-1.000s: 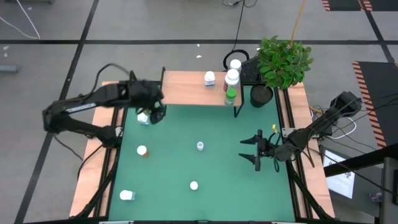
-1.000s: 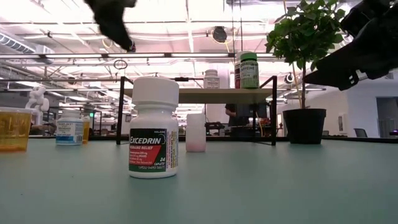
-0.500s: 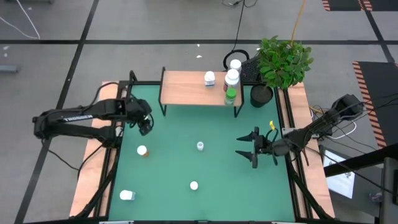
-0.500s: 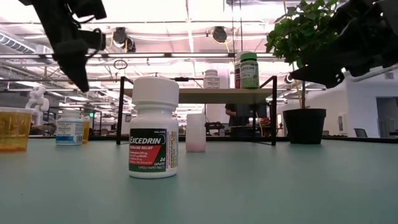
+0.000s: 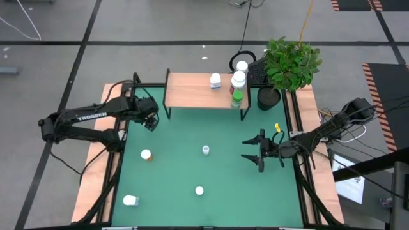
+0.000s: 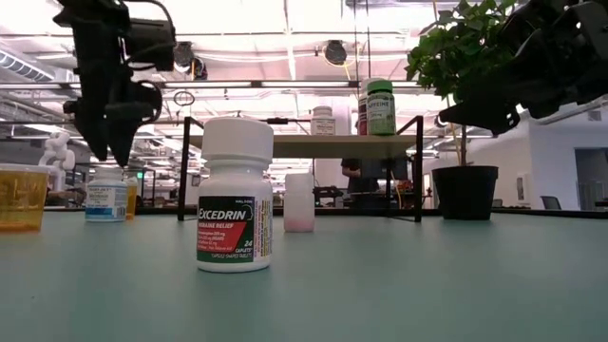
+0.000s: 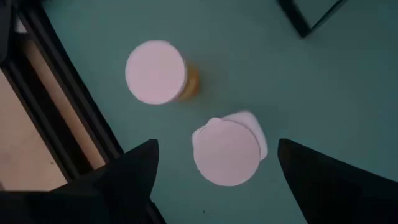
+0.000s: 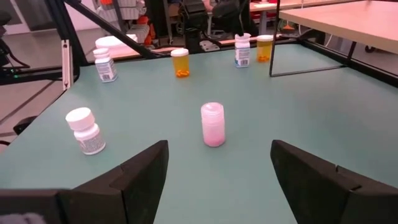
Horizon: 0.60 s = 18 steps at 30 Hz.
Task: Pick and place medicine bottles onto shelf by color
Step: Align the top big blue pill bottle with the other big blue pill bottle on the shelf
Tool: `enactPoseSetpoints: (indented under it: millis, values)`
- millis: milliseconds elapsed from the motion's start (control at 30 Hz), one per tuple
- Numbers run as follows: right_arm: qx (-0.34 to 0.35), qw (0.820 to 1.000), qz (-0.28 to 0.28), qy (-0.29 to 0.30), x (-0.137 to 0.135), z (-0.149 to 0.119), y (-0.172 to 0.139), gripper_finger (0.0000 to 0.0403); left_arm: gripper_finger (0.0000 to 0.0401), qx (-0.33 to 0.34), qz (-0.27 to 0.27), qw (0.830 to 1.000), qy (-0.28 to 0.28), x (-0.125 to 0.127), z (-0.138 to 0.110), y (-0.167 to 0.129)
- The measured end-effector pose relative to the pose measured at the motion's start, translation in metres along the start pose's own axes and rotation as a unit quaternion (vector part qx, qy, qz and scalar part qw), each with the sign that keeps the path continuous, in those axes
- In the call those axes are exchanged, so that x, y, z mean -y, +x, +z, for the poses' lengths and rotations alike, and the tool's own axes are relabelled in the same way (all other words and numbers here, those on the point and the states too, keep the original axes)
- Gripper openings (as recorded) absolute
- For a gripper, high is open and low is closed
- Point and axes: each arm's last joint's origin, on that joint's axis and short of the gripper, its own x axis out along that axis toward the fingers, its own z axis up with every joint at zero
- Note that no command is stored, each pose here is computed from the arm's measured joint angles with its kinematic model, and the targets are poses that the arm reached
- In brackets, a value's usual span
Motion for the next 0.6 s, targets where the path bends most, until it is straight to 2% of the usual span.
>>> enactPoseSetpoints:
  millis: [167,600]
  values:
    - [0.0,1.0,0.0,0.0,0.0,0.0,0.0,0.0276,0.0319,-0.022,0.011,1.0,0.004,0.004,0.003,0.009]
    - [0.004,1.0,0.0,0.003,0.0,0.001,0.0,0.0276,0.0234,-0.043,0.022,0.999,0.0,0.012,0.009,0.022]
